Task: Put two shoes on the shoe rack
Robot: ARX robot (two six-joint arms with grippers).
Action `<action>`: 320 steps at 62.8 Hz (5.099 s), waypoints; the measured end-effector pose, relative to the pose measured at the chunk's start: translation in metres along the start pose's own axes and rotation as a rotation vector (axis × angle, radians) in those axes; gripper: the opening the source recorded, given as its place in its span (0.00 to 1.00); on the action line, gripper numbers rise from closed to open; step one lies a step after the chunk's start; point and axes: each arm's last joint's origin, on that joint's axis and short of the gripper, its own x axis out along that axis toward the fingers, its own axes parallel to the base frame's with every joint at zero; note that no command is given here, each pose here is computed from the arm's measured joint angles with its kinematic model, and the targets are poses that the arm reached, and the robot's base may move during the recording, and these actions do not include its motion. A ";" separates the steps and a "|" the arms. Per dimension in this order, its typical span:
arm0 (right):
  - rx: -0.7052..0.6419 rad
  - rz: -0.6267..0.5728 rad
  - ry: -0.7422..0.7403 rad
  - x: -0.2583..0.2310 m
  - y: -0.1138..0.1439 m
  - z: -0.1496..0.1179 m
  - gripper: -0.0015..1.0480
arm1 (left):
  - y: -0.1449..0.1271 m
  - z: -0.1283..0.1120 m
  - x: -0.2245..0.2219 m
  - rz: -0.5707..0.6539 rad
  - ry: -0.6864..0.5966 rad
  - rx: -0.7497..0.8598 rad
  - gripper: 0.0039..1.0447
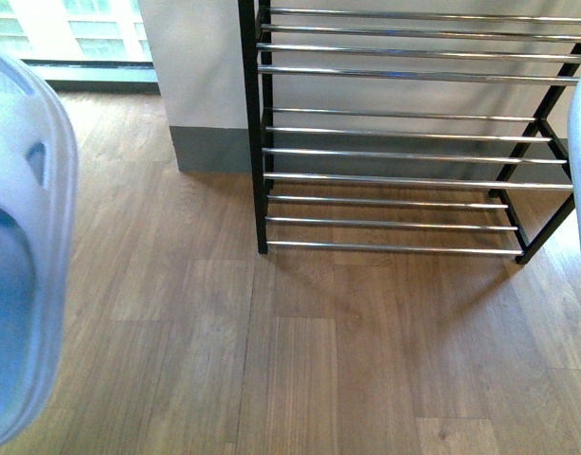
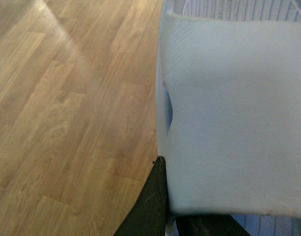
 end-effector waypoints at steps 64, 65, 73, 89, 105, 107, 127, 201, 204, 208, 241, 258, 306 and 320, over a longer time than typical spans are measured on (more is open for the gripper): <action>0.000 0.003 0.000 0.000 0.000 0.000 0.02 | 0.022 0.005 -0.039 0.009 -0.061 -0.003 0.02; 0.000 0.003 0.000 0.000 0.000 0.000 0.02 | 0.022 0.005 -0.039 0.009 -0.061 -0.003 0.02; 0.000 0.003 0.000 0.000 0.000 0.000 0.02 | 0.022 0.005 -0.039 0.008 -0.060 -0.003 0.02; 0.000 0.002 0.002 0.000 0.000 0.000 0.02 | 0.022 0.005 -0.039 0.008 -0.058 -0.001 0.02; 0.000 0.003 0.001 0.000 0.000 0.000 0.02 | 0.022 0.005 -0.039 0.008 -0.058 -0.001 0.02; 0.000 0.003 0.001 0.000 0.000 0.000 0.02 | 0.022 0.005 -0.039 0.008 -0.058 -0.001 0.02; 0.000 0.002 0.002 0.000 0.000 0.000 0.02 | 0.022 0.004 -0.039 0.008 -0.058 -0.001 0.02; -0.103 0.156 -0.062 0.083 0.055 0.086 0.02 | 0.022 0.005 -0.039 0.008 -0.059 -0.002 0.02; -0.124 0.139 -0.041 0.093 0.057 0.091 0.02 | 0.022 0.005 -0.039 0.008 -0.059 -0.002 0.02; -0.148 0.115 -0.011 0.106 0.058 0.094 0.02 | 0.022 0.005 -0.039 0.008 -0.059 -0.002 0.02; -0.314 -0.010 0.160 0.194 0.048 0.102 0.02 | 0.022 0.005 -0.039 0.008 -0.059 -0.002 0.02; -0.411 -0.086 0.173 0.218 0.037 0.109 0.02 | 0.022 0.005 -0.039 0.008 -0.059 -0.002 0.02; -0.362 0.030 0.052 0.171 0.041 0.129 0.78 | 0.022 0.005 -0.039 0.008 -0.059 -0.002 0.02; -0.262 0.150 -0.038 0.122 0.048 0.127 0.91 | 0.022 0.005 -0.039 0.008 -0.059 -0.002 0.02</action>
